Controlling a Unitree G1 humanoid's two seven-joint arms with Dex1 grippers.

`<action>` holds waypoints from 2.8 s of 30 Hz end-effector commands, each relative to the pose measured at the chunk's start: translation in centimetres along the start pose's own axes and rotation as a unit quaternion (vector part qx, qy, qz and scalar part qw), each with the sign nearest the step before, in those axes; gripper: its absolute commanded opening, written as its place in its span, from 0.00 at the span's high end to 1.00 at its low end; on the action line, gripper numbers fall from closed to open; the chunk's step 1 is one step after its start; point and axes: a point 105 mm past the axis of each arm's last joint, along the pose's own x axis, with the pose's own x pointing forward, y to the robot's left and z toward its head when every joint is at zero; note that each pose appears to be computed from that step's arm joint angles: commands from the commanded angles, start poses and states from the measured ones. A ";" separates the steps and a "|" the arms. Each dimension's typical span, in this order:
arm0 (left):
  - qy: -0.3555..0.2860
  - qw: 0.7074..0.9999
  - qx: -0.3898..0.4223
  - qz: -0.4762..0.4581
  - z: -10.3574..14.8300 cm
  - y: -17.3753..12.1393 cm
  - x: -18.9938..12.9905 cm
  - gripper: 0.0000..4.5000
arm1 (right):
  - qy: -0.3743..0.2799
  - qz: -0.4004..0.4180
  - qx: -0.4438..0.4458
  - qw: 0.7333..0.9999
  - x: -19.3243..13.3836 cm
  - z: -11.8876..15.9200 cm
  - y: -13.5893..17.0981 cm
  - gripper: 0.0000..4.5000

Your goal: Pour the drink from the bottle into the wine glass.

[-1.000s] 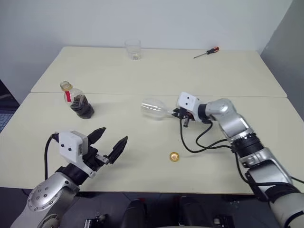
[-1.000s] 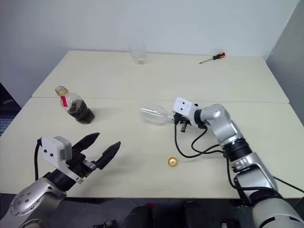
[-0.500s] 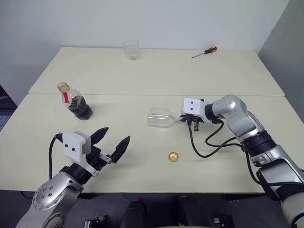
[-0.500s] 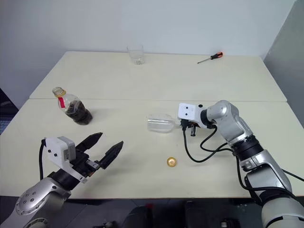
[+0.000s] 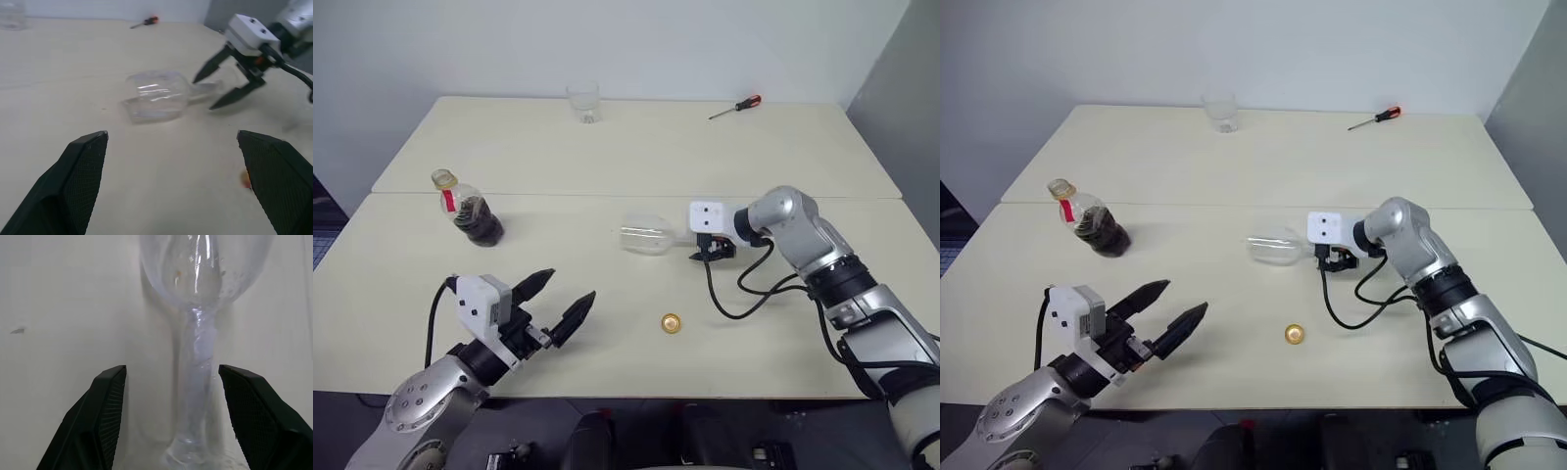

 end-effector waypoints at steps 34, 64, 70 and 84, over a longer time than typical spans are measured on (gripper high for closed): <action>0.007 0.999 0.009 -0.037 -0.3 -0.9 -0.1 0.00 | -0.002 0.046 -0.067 0.997 2.0 1.7 -1.3 0.95; 0.015 1.000 -0.002 -0.005 0.9 -0.8 -1.5 0.00 | -0.435 -0.211 0.389 0.784 8.6 14.4 -2.1 0.95; 0.012 1.000 -0.001 -0.005 1.1 -0.9 -1.3 0.00 | -0.408 -0.209 0.376 0.805 10.5 13.6 0.5 0.95; 0.005 1.000 0.000 -0.003 1.4 -0.8 -1.2 0.00 | -0.299 -0.181 0.366 0.862 13.7 9.7 4.3 0.95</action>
